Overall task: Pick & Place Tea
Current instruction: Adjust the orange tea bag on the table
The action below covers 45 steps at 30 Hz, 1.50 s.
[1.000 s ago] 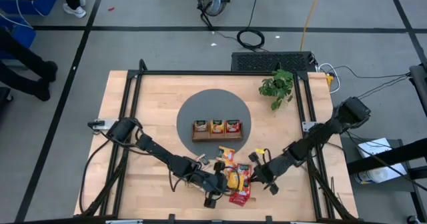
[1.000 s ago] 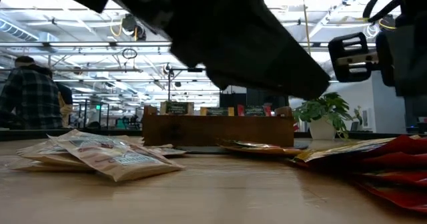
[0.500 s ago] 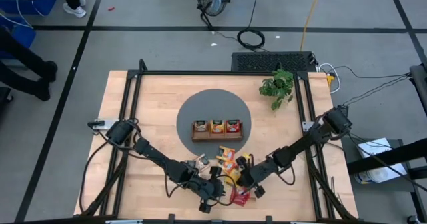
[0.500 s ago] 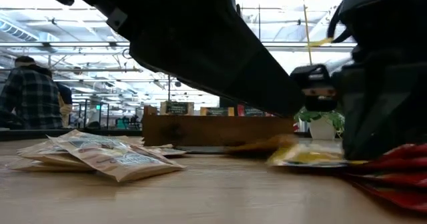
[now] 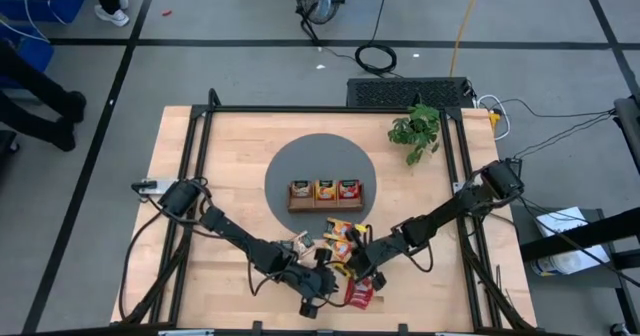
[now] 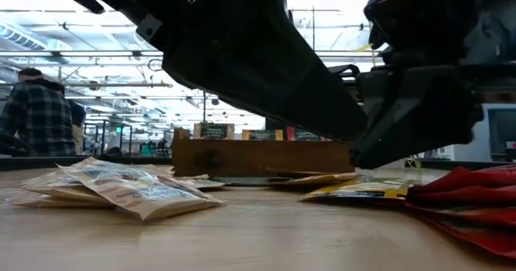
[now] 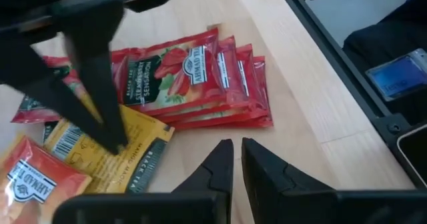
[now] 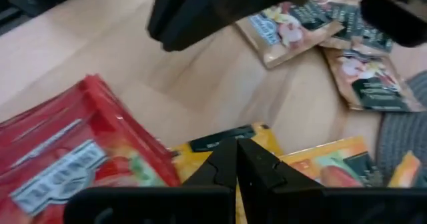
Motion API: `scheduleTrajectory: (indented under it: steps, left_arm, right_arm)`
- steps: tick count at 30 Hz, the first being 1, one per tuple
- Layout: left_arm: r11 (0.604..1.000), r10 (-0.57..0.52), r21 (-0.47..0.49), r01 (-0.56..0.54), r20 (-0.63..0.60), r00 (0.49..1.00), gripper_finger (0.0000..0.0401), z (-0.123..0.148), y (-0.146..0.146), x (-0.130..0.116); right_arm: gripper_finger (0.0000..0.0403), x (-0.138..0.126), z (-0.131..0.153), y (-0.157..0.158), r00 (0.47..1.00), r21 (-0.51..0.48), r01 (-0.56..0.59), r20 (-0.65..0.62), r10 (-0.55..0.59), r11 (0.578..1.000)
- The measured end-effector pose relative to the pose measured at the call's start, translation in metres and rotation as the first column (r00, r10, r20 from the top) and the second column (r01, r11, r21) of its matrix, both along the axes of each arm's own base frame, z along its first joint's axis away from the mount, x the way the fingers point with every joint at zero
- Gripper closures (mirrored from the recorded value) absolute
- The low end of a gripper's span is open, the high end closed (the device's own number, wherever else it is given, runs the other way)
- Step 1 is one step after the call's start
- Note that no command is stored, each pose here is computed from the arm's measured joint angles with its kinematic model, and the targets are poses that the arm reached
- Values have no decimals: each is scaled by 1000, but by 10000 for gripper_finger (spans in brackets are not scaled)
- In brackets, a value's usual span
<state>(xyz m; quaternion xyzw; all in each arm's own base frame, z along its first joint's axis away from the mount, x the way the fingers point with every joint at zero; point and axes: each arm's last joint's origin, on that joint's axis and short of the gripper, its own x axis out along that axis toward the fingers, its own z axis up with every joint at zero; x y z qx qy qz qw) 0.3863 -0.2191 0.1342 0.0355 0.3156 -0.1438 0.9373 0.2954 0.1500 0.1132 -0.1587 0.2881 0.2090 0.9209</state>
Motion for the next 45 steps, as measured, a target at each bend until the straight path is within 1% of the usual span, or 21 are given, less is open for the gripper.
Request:
scheduleTrajectory:
  steps: [2,6,7,9,12,17,19,25,29,31,36,40,45]
  left_arm:
    - [1000,15,14,-15,3,1000,366,0,0,-1]
    - [998,35,52,-35,8,999,366,4,-1,-4]
    - [998,39,56,-39,5,999,366,5,-1,-5]
    - [997,42,62,-42,-5,999,366,5,-2,-6]
    - [997,37,68,-36,-13,999,366,5,-5,-9]
    - [995,57,85,-56,-11,998,366,8,-5,-11]
    - [994,62,88,-61,-6,998,366,9,-5,-11]
    - [994,59,94,-59,2,998,366,10,-6,-12]
    - [993,62,102,-61,-6,998,366,9,-5,-12]
    - [993,62,104,-61,-9,998,366,9,-5,-12]
    - [992,62,106,-60,-14,998,366,8,-5,-12]
    - [993,61,106,-60,-11,998,366,9,-5,-12]
    - [992,65,106,-64,-10,998,366,9,-3,-11]
  right_arm:
    - [403,1,2,0,1000,-29,20,18,-19,999]
    - [403,-6,20,6,996,-94,50,72,-43,994]
    - [403,-10,25,8,997,-111,55,67,-48,992]
    - [403,-20,31,7,998,-137,64,18,-62,989]
    - [403,-29,36,7,995,-123,86,-49,-92,989]
    - [403,-36,29,5,986,-138,100,-120,-117,985]
    - [403,-33,25,4,985,-131,109,-116,-124,985]
    - [403,-27,13,-5,979,-168,121,-141,-146,978]
    - [403,-17,3,-11,982,-120,89,-153,-107,989]
    - [403,-10,1,-12,989,-85,73,-126,-83,994]
    - [403,-4,-4,-15,993,-74,67,-95,-74,995]
    - [403,-2,-3,-16,994,-57,56,-91,-61,997]
    - [403,1,1,-14,999,-48,34,-39,-36,998]
